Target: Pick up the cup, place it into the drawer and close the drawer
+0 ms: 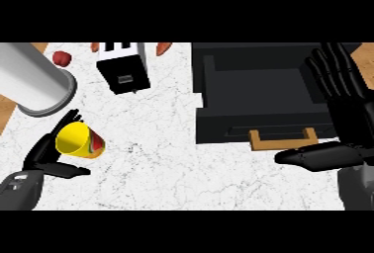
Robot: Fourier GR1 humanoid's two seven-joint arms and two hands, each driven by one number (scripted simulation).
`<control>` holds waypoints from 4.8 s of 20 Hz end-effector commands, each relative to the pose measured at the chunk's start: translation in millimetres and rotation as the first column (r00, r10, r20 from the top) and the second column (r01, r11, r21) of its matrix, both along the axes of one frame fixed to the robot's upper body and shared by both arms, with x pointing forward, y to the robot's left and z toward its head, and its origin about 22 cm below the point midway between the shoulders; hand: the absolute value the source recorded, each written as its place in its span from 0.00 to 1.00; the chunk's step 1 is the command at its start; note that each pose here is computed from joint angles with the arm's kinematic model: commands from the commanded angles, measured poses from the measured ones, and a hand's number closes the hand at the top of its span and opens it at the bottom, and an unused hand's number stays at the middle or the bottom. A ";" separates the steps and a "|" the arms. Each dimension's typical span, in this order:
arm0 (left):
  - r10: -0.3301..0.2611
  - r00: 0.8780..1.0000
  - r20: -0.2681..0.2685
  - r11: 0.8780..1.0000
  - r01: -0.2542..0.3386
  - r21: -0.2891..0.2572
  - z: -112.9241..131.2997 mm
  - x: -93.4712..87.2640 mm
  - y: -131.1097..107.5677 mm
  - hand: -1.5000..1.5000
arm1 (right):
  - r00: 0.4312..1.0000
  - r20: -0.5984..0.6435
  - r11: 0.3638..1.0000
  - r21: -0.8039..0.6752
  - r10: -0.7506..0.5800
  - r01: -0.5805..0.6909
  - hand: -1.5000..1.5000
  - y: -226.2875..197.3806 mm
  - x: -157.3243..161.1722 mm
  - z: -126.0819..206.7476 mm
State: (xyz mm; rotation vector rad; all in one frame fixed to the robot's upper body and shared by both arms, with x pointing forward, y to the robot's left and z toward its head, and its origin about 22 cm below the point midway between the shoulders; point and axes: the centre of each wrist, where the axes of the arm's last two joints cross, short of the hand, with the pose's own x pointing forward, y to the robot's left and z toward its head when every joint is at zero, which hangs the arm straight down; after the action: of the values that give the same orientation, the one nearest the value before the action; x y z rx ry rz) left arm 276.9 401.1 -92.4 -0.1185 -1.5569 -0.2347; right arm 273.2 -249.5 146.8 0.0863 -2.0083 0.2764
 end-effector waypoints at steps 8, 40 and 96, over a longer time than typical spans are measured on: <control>-0.092 0.990 0.102 0.990 0.102 -0.102 -5.6 7.6 -17.0 0.00 | 1.000 0.010 1.000 -0.005 0.018 -0.018 0.00 6.5 4.1 8.6; 0.331 0.827 0.453 0.922 -0.181 -0.343 -12.8 43.4 -120.2 1.00 | 1.000 -0.015 1.000 -0.012 -0.025 0.025 0.00 -28.3 -2.7 -7.9; -0.040 0.975 0.217 0.999 0.038 0.017 214.7 161.5 -363.7 0.00 | 0.940 0.022 0.941 -0.023 0.339 -0.339 0.00 35.1 31.6 17.1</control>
State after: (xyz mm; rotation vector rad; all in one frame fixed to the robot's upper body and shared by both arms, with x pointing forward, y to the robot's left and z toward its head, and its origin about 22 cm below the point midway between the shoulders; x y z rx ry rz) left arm 439.7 38.1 121.0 -0.0604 -1.7512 -0.3775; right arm 302.4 -232.5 161.8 0.2769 -2.0375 0.4291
